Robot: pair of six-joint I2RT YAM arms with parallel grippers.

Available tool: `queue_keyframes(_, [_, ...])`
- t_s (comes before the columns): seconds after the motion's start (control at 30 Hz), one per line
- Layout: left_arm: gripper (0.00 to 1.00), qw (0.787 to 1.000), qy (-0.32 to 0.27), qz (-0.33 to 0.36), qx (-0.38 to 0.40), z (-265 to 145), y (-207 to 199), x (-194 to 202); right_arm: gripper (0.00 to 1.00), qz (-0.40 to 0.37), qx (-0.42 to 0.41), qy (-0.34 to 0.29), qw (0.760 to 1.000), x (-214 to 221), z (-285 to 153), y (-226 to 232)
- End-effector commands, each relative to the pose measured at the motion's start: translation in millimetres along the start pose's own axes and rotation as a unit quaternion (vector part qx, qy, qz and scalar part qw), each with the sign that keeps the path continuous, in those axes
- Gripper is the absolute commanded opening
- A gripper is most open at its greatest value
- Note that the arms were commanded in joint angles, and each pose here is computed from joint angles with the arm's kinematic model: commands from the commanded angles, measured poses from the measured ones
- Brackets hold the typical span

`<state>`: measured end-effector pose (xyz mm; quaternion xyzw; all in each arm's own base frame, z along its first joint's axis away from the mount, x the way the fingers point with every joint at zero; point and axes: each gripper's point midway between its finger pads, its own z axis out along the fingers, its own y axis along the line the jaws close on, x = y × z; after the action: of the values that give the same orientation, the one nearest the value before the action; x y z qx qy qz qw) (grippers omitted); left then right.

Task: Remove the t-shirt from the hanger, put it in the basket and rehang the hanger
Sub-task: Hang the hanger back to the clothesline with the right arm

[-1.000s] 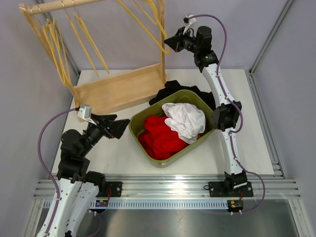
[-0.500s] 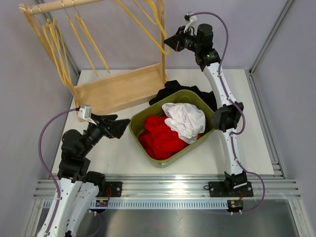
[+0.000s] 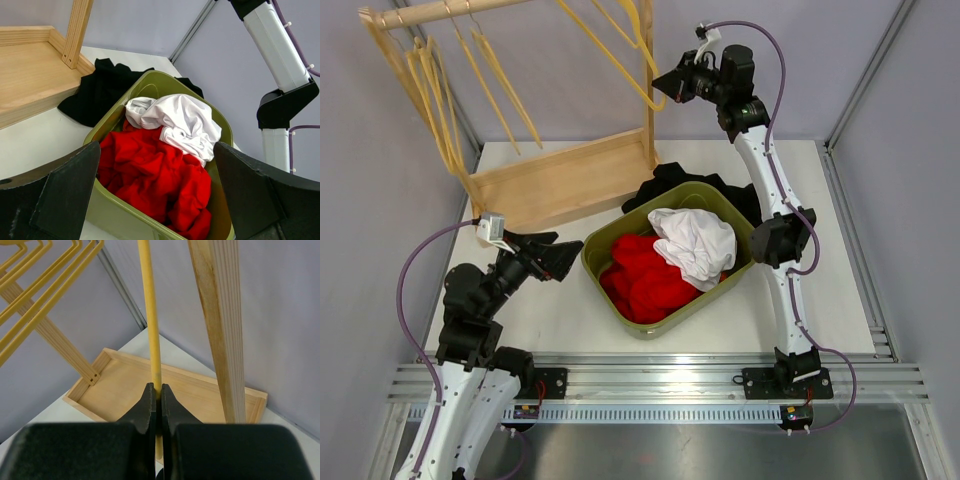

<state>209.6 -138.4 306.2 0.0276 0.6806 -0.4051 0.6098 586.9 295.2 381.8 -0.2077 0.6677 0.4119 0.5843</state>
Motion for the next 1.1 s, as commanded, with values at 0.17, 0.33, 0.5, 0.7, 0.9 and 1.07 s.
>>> queue_keyframes(0.17, [0.99,1.0,-0.02,0.002,0.015,-0.5,-7.5,-8.9,0.0,-0.062,-0.012,-0.023,0.998,-41.0,-14.1,42.8])
queue_keyframes(0.33, [0.99,1.0,-0.019,0.002,0.014,-1.0,-7.2,-7.9,0.0,-0.058,-0.012,-0.025,0.998,-41.3,-12.9,43.5])
queue_keyframes(0.5, [0.99,1.0,-0.02,0.001,0.013,-1.9,-6.7,-7.4,0.0,-0.054,-0.012,-0.022,0.998,-39.7,-13.1,43.2])
queue_keyframes(0.7, [0.99,1.0,-0.021,0.001,0.013,-3.3,-7.0,-6.7,0.02,-0.054,-0.009,-0.024,0.998,-41.9,-14.2,42.8])
queue_keyframes(0.9, [0.99,1.0,-0.022,0.003,0.012,-5.5,-7.0,-6.2,0.22,-0.06,-0.006,-0.032,0.998,-48.9,-17.1,44.5])
queue_keyframes(1.07, [0.99,1.0,-0.022,0.003,0.013,-6.8,-7.9,-6.0,0.27,-0.066,-0.006,-0.04,0.997,-58.5,-22.0,47.4])
